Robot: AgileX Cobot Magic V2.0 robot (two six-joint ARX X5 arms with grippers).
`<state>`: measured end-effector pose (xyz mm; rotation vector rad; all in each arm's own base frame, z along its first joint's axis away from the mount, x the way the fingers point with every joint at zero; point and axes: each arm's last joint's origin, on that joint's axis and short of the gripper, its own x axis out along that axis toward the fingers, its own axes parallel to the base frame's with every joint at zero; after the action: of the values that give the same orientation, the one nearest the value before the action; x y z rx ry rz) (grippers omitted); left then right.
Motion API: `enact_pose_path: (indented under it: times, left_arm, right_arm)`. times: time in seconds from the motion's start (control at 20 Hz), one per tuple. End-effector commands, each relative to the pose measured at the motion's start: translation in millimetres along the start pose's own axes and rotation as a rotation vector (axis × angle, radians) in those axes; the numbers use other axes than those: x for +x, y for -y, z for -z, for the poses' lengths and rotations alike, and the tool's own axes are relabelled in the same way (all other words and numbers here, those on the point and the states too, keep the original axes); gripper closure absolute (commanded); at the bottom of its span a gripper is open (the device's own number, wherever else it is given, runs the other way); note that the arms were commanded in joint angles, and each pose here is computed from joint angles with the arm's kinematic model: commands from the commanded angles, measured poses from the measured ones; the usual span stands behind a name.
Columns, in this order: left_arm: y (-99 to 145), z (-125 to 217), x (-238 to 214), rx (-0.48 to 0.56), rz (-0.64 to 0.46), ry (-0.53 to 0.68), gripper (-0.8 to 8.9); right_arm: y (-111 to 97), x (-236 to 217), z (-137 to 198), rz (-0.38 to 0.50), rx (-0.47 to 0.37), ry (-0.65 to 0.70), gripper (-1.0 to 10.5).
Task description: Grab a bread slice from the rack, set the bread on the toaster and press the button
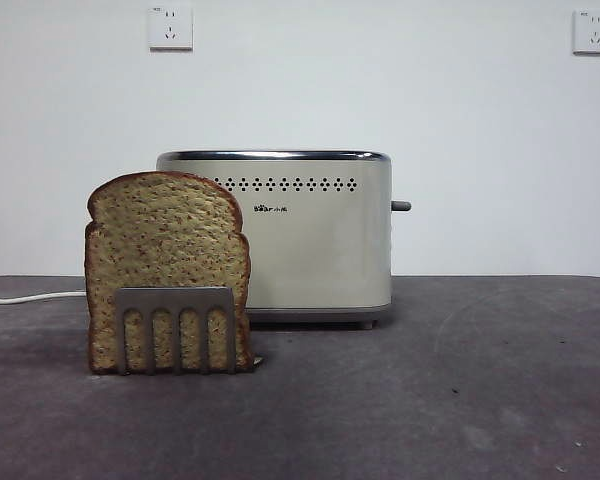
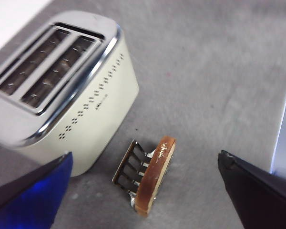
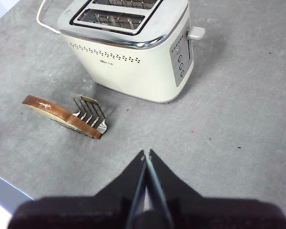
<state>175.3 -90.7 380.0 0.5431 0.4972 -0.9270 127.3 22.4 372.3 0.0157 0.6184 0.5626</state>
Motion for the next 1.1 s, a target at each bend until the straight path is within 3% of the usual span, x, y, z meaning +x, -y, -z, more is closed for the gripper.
enact_pose_path:
  times: [0.05,0.45,0.7,1.0,1.1]
  left_arm:
    - [0.8,-3.6,28.0,0.133,0.028,-0.094,2.16]
    - [4.2,4.9,115.5,0.266,0.108,-0.383,2.16]
    - [2.0,14.6,143.7,0.261,0.158,-0.452,2.38]
    - [4.4,21.1,156.4,0.252,0.206,-0.501,7.29]
    - [6.5,20.2,156.8,0.258,0.210,-0.500,8.27]
  right_arm:
    - [0.4,1.4,-0.9,-0.004,-0.007,-0.002,9.6]
    - [2.7,5.7,-1.4,-0.006,0.004,-0.022,9.6]
    - [2.7,5.8,-1.3,-0.007,0.003,-0.023,9.6]
    - [2.7,5.7,-1.4,-0.006,0.003,-0.022,9.6]
    - [2.7,5.7,-1.4,-0.006,0.003,-0.022,9.6]
